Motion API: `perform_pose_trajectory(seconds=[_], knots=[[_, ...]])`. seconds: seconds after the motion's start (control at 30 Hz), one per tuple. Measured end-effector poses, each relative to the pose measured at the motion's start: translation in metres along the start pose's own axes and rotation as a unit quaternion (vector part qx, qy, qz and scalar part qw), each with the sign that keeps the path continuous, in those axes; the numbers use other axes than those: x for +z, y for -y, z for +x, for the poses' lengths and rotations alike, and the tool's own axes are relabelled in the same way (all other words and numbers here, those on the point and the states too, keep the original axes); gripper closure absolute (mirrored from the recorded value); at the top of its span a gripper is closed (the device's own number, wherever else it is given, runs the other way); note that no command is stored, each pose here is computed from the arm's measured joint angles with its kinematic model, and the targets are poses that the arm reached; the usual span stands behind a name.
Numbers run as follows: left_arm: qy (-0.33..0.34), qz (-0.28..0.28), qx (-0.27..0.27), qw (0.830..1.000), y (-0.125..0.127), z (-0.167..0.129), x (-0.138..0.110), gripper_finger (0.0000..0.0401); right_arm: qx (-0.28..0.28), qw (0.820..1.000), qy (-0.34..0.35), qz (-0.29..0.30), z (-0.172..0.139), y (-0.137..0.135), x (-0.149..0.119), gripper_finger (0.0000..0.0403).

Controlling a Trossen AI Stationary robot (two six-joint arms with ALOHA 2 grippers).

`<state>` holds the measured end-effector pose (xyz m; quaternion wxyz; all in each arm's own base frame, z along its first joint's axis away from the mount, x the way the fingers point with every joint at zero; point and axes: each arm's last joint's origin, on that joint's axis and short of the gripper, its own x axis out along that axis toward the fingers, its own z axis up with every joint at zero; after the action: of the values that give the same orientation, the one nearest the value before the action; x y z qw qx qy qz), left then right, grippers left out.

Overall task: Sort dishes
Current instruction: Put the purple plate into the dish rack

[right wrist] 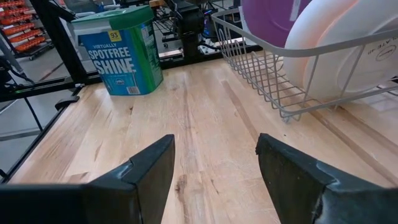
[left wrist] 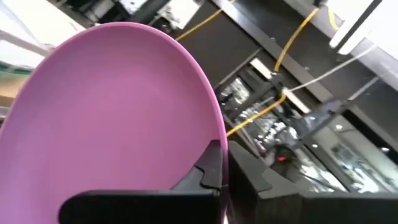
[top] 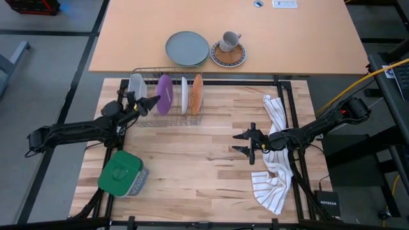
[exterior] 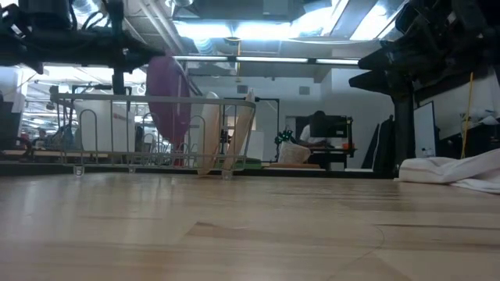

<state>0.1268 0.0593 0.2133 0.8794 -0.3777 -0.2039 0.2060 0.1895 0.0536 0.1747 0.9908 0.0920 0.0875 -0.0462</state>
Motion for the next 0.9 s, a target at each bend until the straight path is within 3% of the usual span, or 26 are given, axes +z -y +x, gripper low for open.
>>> perform_pose_trajectory(seconds=[0.53, 0.9], knots=[[-0.011, -0.052, 0.091, 0.994, -0.026, 0.012, -0.006, 0.0401, -0.001, 1.0, -0.005, 0.001, 0.0, 0.0, -0.001, 0.0171], [-0.001, -0.058, 0.147, 0.987, -0.039, 0.017, -0.01, 0.0368, -0.002, 1.0, -0.008, 0.0, 0.0, 0.0, -0.002, 0.0171]])
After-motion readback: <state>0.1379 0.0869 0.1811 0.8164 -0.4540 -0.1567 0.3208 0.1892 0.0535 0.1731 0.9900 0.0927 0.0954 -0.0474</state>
